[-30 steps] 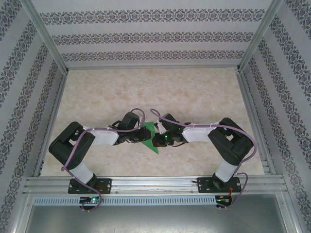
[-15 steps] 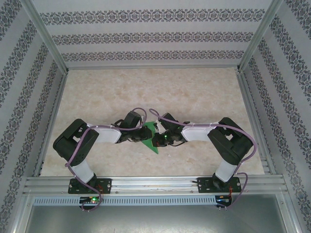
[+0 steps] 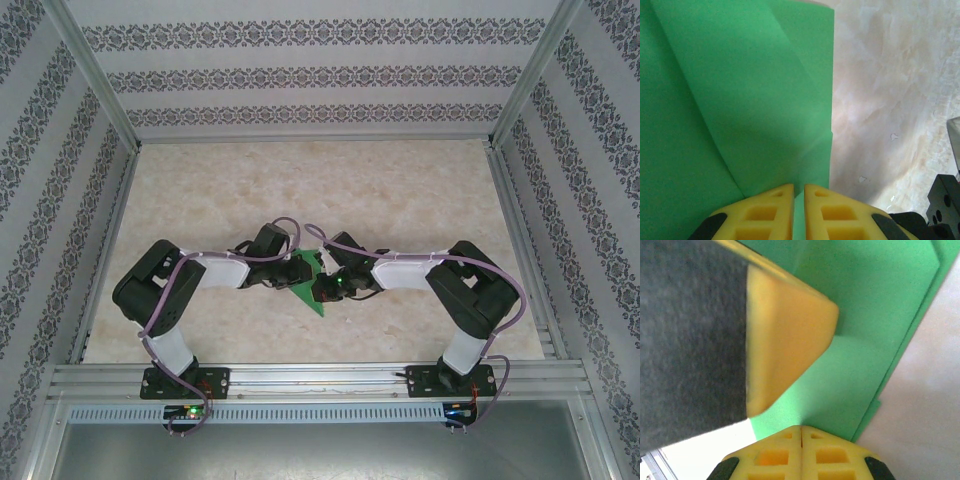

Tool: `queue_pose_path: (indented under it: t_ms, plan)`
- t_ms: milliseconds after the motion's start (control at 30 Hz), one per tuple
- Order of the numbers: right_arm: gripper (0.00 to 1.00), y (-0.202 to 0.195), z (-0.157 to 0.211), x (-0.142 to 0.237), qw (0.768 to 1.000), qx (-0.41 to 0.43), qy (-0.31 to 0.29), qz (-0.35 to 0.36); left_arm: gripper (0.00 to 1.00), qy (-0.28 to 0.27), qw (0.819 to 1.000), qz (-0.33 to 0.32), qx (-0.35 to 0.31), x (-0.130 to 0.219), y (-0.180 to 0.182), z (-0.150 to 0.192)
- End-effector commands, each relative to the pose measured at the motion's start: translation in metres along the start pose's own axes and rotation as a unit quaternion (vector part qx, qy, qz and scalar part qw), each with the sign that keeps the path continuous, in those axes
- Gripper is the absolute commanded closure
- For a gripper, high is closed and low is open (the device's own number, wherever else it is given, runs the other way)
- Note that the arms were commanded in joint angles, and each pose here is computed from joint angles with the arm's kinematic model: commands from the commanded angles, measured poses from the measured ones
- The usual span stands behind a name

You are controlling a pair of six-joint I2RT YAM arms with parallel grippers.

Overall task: Fold a paper plane with a square sheet of paper (fold left side to right side)
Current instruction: Fourth fold the wing at the center of the table.

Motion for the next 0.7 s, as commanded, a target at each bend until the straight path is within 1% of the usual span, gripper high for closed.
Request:
queue_pose_path:
  t_ms: [0,367,667]
  plan:
    - [1.0,-0.039,0.061,-0.014,0.986,-0.048,0.124,0.101,0.86,-0.052,0.997,-0.059,0.008,0.002,0.026,-0.026]
    - [1.0,-0.04,0.065,-0.015,0.984,-0.047,0.133,0.104,0.86,-0.054,0.997,-0.061,0.015,0.001,0.03,-0.045]
    - [1.0,-0.04,0.065,-0.014,0.984,-0.046,0.136,0.107,0.86,-0.057,0.997,-0.052,0.006,0.004,0.02,-0.055]
Point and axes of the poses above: each hand's point on the last joint's axis, 136 mm out from that joint toward the fingers, its own x axis back along the fingers, its own y axis along the line the jaws close on, z = x × y, the point moved 7 cm from there along x, back along the fingers, and after that the axes turned 10 degrees about x, right-handed, at the moved point
